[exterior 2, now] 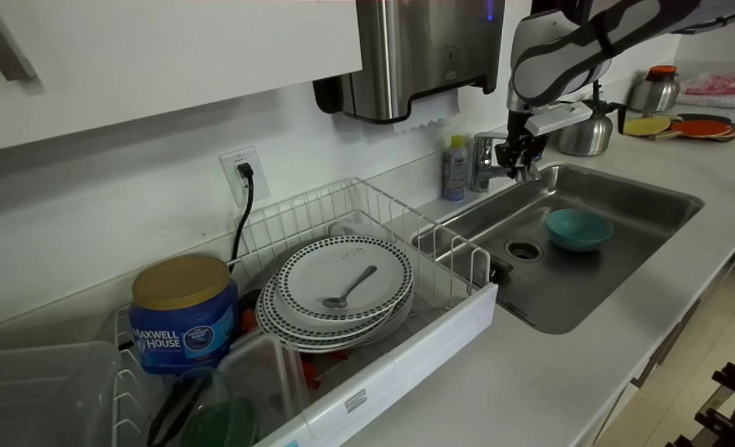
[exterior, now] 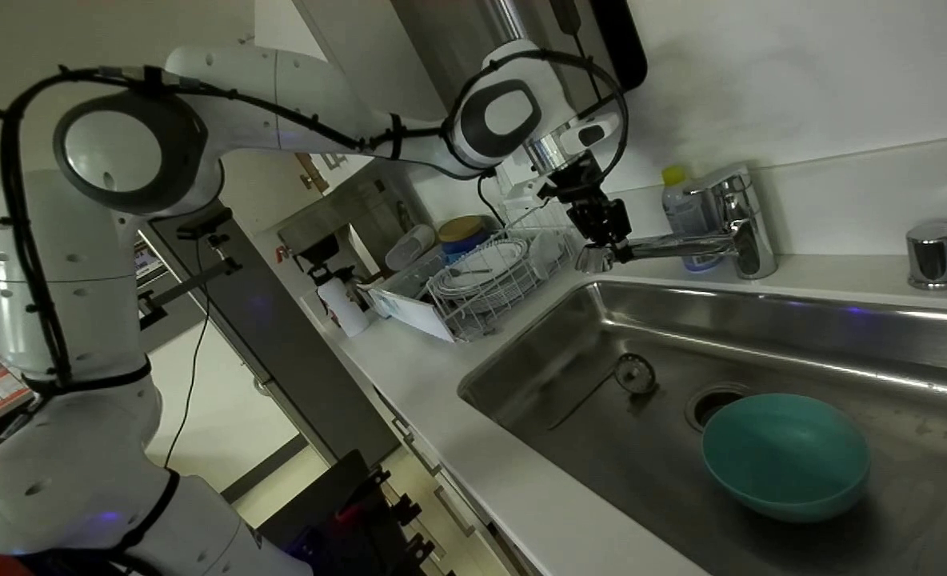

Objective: Push the faucet of the sink to the left.

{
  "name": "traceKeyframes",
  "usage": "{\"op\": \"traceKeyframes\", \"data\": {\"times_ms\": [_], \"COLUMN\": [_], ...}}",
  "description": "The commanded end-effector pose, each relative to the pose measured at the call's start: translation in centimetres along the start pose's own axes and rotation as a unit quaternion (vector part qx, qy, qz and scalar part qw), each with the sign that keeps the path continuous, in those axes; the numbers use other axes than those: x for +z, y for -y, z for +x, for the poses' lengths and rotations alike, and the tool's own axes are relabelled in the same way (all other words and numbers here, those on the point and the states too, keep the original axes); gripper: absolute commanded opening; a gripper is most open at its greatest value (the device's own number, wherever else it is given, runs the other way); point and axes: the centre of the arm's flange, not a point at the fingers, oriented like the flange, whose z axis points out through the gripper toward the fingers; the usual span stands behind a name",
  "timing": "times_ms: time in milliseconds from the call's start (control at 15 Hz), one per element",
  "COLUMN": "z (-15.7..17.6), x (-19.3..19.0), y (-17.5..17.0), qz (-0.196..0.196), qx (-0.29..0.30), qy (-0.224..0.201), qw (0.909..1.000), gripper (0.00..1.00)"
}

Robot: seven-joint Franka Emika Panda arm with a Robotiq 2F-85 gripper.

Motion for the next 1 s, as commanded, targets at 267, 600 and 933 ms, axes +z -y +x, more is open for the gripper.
{"op": "traceKeyframes", "data": {"times_ms": [267, 600, 933], "z": [-0.1, 0.1, 0.2], "x": [1.2, 0.9, 0.8], "y": [6.1, 4.1, 3.1], "qz": [0.031, 0.041, 0.047], "qx": [-0.048, -0.041, -0.033], "qy": [-0.004, -0.001, 0.001], "qw": [0.9983, 0.9983, 0.9984], "gripper": [0.18, 0.18, 0.18]}}
